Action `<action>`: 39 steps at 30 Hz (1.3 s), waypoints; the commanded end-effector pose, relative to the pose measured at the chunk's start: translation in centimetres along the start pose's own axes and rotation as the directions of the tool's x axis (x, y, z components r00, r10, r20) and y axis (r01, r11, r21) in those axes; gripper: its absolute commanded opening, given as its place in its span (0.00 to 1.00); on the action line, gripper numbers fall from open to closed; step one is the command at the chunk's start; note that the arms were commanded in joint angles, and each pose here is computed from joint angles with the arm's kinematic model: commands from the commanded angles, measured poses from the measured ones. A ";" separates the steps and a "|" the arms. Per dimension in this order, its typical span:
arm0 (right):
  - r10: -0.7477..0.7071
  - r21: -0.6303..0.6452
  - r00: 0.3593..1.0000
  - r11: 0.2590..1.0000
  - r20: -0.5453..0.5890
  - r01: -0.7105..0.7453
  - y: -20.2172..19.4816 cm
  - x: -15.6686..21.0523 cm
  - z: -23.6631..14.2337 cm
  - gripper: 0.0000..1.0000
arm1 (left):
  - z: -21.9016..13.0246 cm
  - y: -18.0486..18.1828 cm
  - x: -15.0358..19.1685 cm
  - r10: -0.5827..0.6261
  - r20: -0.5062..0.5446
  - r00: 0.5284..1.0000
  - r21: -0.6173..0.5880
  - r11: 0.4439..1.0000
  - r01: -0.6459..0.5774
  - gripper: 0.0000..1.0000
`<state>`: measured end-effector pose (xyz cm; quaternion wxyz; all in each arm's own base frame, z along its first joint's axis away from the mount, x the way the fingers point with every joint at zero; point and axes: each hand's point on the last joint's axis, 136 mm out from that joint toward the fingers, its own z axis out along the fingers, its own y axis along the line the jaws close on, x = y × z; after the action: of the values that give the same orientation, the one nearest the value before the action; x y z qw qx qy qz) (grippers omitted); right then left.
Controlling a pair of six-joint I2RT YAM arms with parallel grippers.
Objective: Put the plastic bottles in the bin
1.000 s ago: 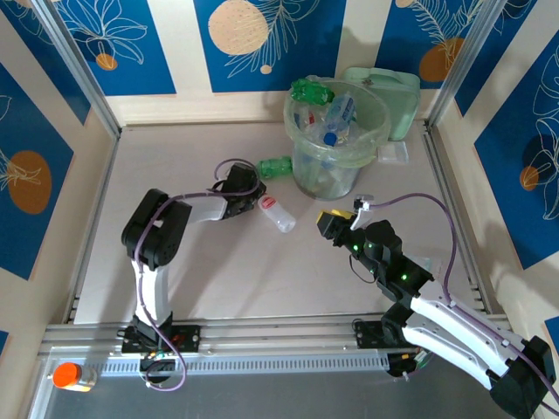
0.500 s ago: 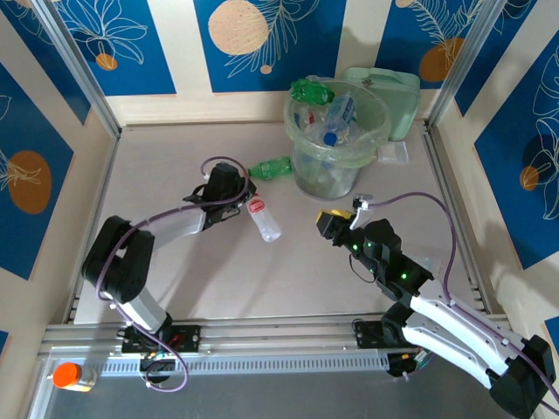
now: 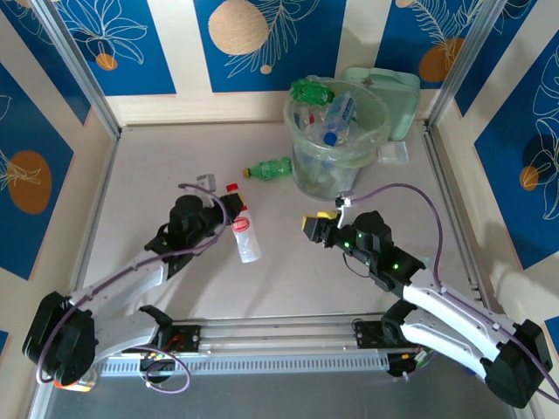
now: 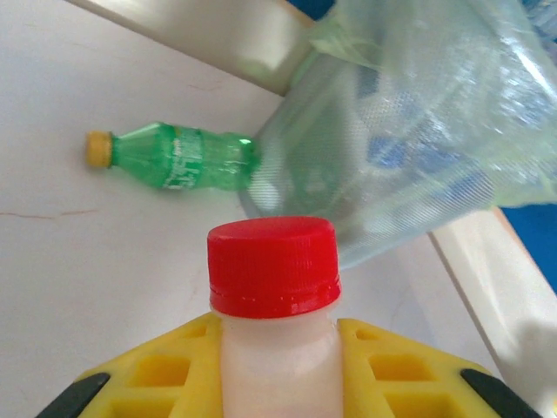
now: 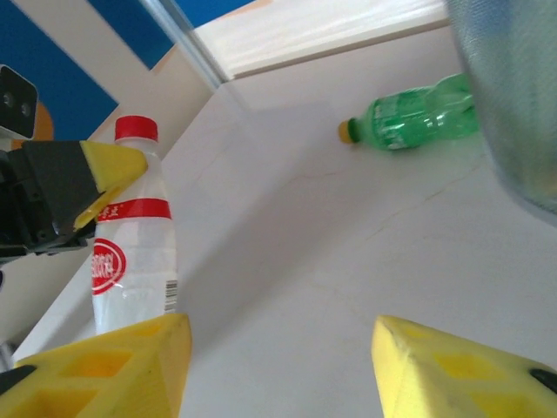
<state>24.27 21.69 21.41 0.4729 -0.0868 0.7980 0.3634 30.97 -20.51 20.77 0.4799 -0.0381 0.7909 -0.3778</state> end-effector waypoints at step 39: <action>-0.128 -0.628 0.962 0.777 -0.240 -0.053 13.0 5.2 3.6 0.83 | -4.7 -12.7 1.2 0.076 0.129 0.989 0.638 0.757 -0.142 0.19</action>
<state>17.71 33.93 20.60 0.2890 -0.2921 0.7126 0.5687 23.67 -27.17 27.88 0.5152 0.1504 0.6176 -0.5749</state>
